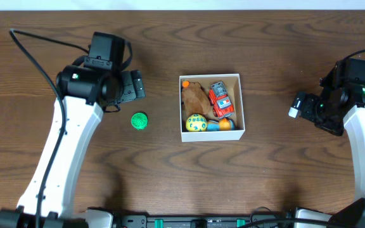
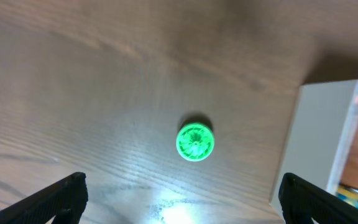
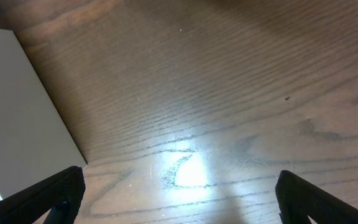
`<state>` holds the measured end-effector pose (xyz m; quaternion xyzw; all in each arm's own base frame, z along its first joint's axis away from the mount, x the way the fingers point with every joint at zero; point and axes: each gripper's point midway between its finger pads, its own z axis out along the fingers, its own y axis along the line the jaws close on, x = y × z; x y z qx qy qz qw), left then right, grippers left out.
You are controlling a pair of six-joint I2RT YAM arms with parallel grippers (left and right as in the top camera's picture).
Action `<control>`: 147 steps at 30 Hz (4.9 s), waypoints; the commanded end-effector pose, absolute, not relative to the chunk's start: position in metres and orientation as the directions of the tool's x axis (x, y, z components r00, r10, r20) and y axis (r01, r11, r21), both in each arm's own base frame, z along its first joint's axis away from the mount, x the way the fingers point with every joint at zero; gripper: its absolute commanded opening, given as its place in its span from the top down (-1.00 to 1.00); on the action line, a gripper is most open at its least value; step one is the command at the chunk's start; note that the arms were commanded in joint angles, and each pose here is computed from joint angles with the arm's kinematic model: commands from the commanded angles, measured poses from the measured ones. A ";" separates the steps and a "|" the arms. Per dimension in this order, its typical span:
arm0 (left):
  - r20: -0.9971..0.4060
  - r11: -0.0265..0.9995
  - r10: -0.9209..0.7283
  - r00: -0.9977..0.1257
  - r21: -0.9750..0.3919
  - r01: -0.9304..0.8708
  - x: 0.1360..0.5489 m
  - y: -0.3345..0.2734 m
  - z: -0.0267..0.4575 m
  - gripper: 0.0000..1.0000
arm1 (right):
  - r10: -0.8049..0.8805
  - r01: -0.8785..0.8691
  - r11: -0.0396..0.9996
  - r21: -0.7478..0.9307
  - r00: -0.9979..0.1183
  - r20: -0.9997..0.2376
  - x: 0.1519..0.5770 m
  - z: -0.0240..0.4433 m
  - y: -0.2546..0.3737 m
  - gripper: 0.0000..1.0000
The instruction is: Pack container
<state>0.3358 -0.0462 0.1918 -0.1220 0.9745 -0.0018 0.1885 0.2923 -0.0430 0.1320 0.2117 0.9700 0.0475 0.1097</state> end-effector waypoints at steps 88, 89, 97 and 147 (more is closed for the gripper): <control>-0.400 0.856 0.403 -0.823 -0.154 0.494 0.315 -0.309 0.135 0.38 | 0.411 0.390 0.911 0.137 -0.892 -0.191 0.291 0.131 -0.045 -0.99; -0.383 0.858 0.408 -0.829 -0.150 0.492 0.315 -0.309 0.127 0.27 | 0.411 0.390 0.911 0.137 -0.892 -0.191 0.291 0.131 -0.045 -0.98; -0.336 0.863 0.421 -0.842 -0.137 0.486 0.315 -0.309 0.105 -0.44 | 0.411 0.390 0.911 0.137 -0.892 -0.191 0.291 0.131 -0.045 -0.98; -0.715 0.989 -0.144 -0.684 -0.117 -0.086 0.271 -0.027 0.272 -0.96 | 0.209 0.196 0.974 0.114 -0.576 -0.791 0.283 0.269 0.010 -0.98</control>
